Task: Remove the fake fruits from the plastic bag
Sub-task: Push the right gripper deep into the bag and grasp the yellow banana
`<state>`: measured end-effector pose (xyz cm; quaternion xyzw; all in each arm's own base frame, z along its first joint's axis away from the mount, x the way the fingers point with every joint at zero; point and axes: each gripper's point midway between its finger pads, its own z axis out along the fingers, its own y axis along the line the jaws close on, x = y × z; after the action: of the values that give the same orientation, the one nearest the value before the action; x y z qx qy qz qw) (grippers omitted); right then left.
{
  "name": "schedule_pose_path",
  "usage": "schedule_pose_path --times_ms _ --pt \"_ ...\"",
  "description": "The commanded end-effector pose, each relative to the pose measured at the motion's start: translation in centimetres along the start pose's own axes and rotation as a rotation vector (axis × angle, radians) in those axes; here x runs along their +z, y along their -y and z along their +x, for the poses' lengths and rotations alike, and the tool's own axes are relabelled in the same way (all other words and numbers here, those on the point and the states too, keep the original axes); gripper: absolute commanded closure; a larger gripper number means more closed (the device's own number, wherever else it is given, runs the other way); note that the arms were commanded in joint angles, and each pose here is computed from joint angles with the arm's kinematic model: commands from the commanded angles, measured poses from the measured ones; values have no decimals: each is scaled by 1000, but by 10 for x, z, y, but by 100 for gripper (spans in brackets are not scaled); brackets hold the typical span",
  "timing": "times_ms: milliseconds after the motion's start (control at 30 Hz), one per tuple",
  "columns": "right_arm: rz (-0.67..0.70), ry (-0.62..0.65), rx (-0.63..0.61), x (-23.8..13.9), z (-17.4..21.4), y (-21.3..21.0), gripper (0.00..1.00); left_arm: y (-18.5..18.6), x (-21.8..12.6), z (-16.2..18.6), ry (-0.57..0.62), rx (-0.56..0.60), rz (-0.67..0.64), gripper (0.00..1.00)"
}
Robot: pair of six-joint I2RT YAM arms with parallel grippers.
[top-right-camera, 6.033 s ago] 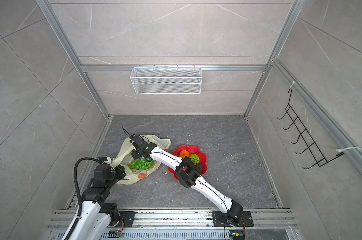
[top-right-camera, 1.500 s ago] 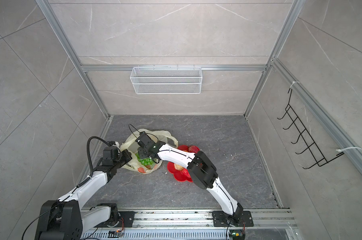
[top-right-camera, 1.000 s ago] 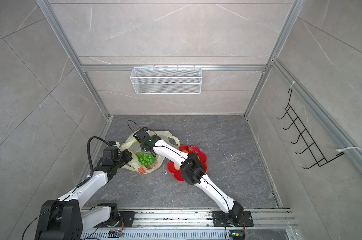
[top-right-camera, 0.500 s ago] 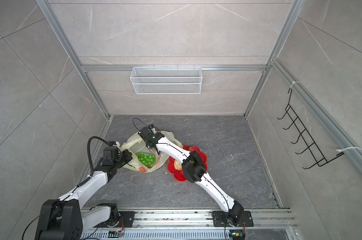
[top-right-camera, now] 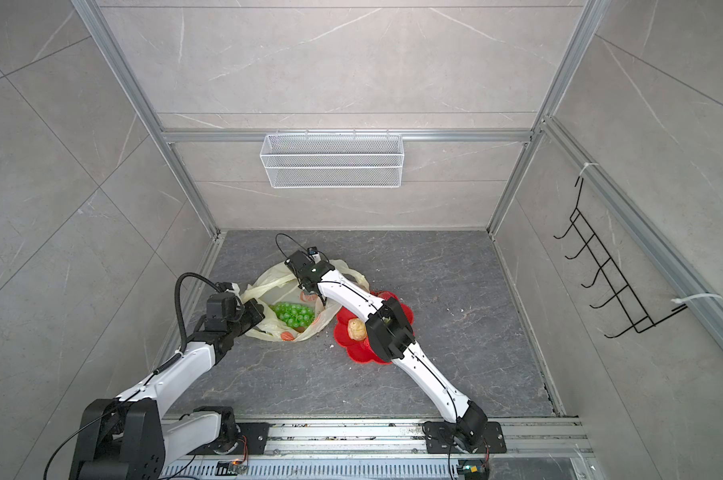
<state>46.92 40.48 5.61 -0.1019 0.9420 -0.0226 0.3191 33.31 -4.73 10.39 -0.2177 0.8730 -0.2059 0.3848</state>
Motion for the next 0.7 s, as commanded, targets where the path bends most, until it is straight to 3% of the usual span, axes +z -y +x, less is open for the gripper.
schedule_pose_path --times_ms 0,267,667 --pt "71 -69 -14 19 26 13 78 5 -3 -6 34 25 19 100" --pt "42 -84 -30 16 25 8 77 6 -3 -6 34 23 22 100" --pt "-69 60 -65 -57 -15 -19 69 6 -2 -6 30 24 22 100"
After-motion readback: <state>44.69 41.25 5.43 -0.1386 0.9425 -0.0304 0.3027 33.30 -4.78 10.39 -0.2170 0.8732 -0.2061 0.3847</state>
